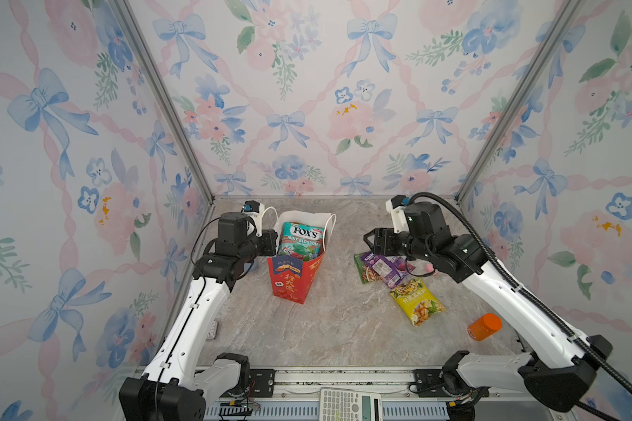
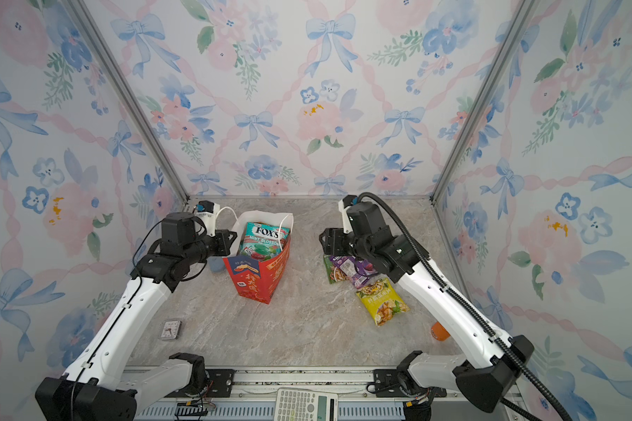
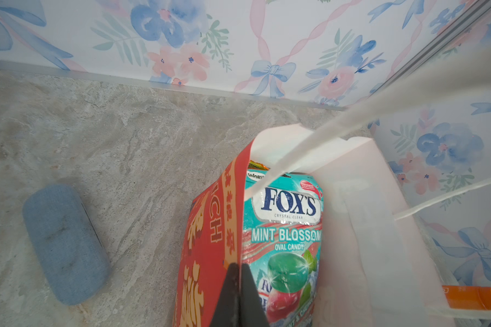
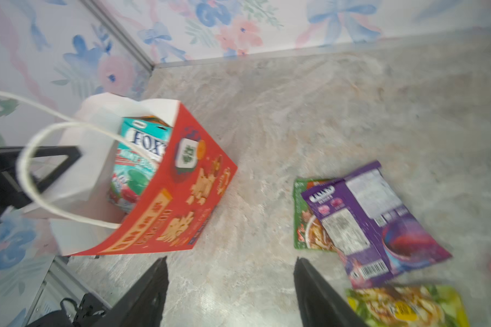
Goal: Place the snacks into the paper bag
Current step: 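Withdraw the right gripper and move it to the yellow chip bag, then grasp the yellow chip bag by its corner with the right gripper and lift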
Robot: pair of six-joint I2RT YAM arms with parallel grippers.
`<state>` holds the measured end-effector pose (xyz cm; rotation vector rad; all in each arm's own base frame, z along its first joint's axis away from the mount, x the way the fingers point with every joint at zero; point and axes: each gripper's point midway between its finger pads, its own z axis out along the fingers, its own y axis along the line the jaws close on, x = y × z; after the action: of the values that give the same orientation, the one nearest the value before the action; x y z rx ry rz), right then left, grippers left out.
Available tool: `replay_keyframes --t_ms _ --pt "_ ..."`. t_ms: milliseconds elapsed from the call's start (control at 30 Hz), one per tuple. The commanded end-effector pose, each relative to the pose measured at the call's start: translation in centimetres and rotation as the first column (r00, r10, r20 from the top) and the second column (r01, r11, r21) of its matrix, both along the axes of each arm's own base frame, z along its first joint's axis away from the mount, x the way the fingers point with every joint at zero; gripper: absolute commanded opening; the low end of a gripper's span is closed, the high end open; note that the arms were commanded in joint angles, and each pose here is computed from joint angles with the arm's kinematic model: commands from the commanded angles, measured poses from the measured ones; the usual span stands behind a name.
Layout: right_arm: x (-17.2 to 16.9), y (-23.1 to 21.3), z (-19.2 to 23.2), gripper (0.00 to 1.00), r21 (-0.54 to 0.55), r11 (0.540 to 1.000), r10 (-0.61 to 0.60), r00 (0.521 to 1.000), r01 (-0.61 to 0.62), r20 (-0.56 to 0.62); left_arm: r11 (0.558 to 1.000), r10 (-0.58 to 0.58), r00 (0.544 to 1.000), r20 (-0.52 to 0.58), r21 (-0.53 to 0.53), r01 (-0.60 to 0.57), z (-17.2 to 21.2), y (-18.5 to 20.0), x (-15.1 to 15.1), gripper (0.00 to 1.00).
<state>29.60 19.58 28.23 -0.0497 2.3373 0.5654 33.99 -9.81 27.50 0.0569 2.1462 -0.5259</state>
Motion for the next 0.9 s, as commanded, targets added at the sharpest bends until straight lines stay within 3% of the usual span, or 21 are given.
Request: replay_keyframes --t_ms 0,200,400,867 --pt "-1.6 -5.1 -6.1 0.73 0.003 0.970 -0.239 0.959 0.243 -0.149 1.000 -0.020 0.993 0.116 -0.007 0.021 2.9 -0.1 0.2 0.00" --pt "-6.0 -11.8 -13.9 0.73 -0.029 0.884 -0.455 0.844 0.467 -0.283 1.000 -0.018 0.994 0.111 -0.002 0.019 2.7 0.0 0.1 0.00" --pt "-9.6 -14.3 -19.3 0.73 -0.064 0.832 -0.529 0.755 0.550 -0.389 1.000 -0.019 0.994 0.110 -0.006 0.019 2.7 0.0 0.2 0.00" --pt "-11.6 -14.9 -24.4 0.73 -0.042 0.782 -0.562 0.675 0.621 -0.478 1.000 -0.014 0.993 0.116 -0.008 0.015 3.0 0.1 0.1 0.00"
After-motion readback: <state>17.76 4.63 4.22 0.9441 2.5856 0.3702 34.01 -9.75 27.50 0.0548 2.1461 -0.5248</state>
